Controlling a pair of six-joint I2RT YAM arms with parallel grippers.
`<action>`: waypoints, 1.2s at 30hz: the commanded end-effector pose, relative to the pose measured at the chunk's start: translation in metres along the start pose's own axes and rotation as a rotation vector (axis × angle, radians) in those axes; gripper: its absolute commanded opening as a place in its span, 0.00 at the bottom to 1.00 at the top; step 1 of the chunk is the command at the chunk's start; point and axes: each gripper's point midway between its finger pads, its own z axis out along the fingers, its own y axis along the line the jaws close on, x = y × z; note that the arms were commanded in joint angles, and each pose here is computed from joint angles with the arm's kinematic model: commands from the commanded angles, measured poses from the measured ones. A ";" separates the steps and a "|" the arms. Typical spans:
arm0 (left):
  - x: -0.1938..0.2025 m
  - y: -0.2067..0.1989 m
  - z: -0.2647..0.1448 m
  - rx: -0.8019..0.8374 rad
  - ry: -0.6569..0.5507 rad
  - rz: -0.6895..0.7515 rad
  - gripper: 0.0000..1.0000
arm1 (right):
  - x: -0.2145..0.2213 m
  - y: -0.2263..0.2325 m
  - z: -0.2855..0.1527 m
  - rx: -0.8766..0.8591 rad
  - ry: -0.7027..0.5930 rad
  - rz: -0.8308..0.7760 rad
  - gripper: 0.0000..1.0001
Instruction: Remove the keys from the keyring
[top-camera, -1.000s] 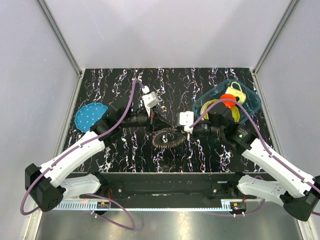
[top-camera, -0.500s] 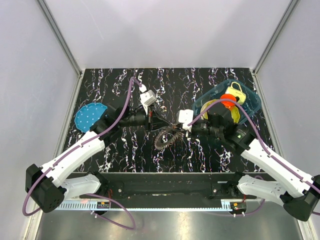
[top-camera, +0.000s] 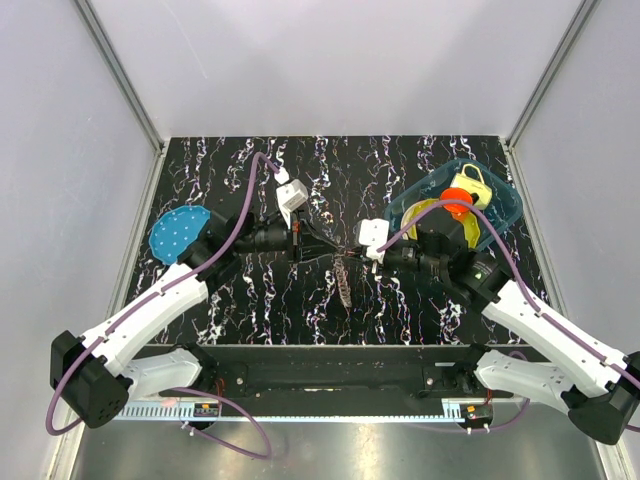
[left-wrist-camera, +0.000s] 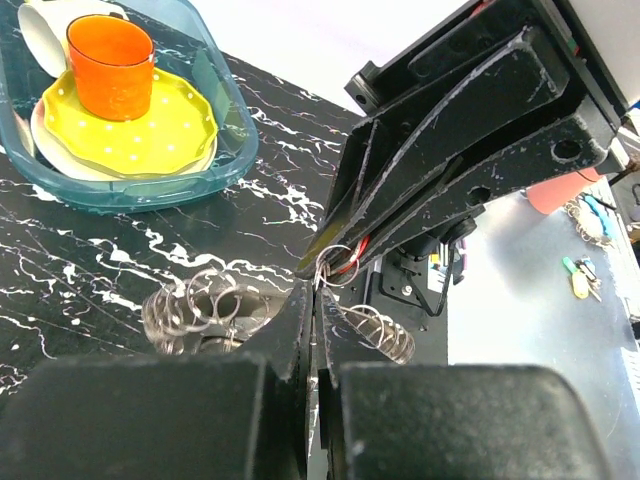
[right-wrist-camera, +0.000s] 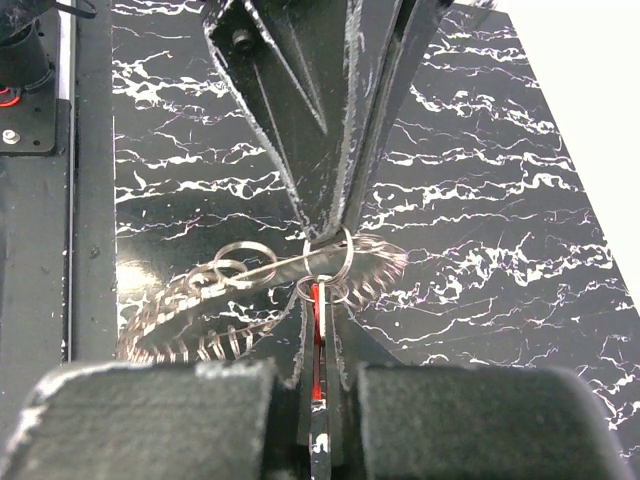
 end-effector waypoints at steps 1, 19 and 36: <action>-0.019 -0.017 -0.003 0.075 -0.066 0.060 0.00 | -0.022 -0.011 -0.004 0.052 -0.071 -0.040 0.00; -0.031 -0.033 -0.007 0.181 -0.089 0.041 0.00 | -0.020 -0.011 -0.005 0.074 -0.112 -0.100 0.00; -0.015 -0.040 -0.012 0.241 -0.018 0.079 0.00 | -0.039 -0.024 -0.011 0.126 -0.144 -0.135 0.00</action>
